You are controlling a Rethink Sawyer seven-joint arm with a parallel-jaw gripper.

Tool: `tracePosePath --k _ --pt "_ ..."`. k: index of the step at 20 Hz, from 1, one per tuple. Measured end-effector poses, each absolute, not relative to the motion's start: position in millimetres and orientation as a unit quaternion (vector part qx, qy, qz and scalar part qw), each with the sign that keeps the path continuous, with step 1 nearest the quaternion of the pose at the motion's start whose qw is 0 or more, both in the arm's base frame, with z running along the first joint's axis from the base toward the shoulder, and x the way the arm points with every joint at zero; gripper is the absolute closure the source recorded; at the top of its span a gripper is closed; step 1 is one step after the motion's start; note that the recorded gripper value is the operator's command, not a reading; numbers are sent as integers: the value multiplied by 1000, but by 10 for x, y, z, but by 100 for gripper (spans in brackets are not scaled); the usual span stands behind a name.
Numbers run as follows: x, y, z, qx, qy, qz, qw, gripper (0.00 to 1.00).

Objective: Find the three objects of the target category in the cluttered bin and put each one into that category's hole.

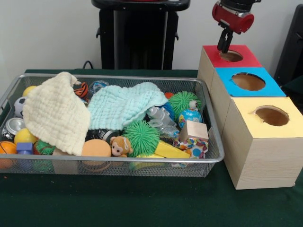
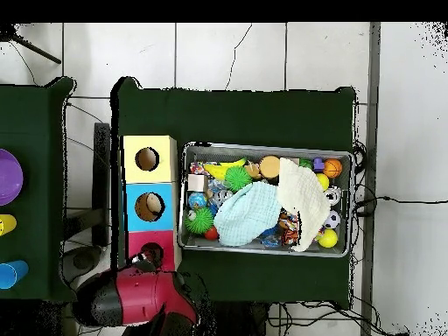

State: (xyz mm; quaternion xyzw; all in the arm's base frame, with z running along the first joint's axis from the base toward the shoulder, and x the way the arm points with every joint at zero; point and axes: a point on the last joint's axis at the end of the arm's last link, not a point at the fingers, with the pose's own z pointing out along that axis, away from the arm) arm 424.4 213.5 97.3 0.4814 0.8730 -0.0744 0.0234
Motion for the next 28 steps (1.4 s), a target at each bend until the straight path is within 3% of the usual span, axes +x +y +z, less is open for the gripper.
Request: tracePosePath --k 14,28 --pt "4170 2097 946 484 871 -80 16 100" --pt "4473 1223 975 529 845 -80 10 100"
